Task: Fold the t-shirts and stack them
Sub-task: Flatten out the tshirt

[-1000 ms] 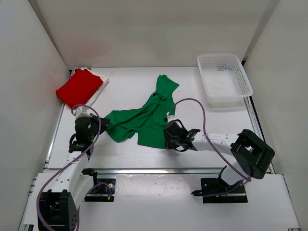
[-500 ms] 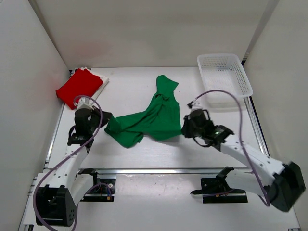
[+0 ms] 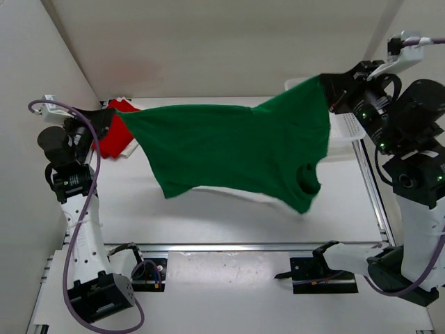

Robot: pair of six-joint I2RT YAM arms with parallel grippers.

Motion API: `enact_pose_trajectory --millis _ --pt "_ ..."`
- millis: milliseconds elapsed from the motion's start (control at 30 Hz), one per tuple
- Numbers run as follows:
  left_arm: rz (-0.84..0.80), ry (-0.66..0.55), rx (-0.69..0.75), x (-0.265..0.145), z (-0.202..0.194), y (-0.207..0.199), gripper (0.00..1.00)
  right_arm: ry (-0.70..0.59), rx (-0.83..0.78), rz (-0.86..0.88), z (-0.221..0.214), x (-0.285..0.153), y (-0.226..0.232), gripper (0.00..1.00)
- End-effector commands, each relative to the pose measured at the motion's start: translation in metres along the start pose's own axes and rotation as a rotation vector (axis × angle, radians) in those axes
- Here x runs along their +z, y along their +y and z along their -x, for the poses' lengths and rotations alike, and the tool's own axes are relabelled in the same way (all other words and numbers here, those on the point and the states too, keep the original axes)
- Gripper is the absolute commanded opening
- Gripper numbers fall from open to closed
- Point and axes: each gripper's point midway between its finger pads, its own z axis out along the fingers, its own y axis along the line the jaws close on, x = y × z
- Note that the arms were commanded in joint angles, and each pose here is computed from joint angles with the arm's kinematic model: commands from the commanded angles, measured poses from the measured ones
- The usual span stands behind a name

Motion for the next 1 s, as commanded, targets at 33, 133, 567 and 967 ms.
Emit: enact_pose_trajectory --millis 33,133,567,967 --pt "-0.086 0.020 -0.017 -0.013 0.017 -0.034 0.00 -0.046 -0.077 0.064 0.033 0.002 0.029 0.00" --pt "-0.092 -0.002 -0.015 -0.014 0.023 -0.039 0.00 -0.076 -0.103 0.071 0.038 0.018 0.042 0.00" --pt "0.082 0.168 -0.209 0.098 -0.065 0.054 0.00 0.246 -0.019 0.135 -0.100 0.221 -0.047 0.00" --pt "-0.192 -0.050 -0.191 0.147 0.097 -0.057 0.00 -0.302 0.055 0.306 0.089 0.184 -0.035 0.00"
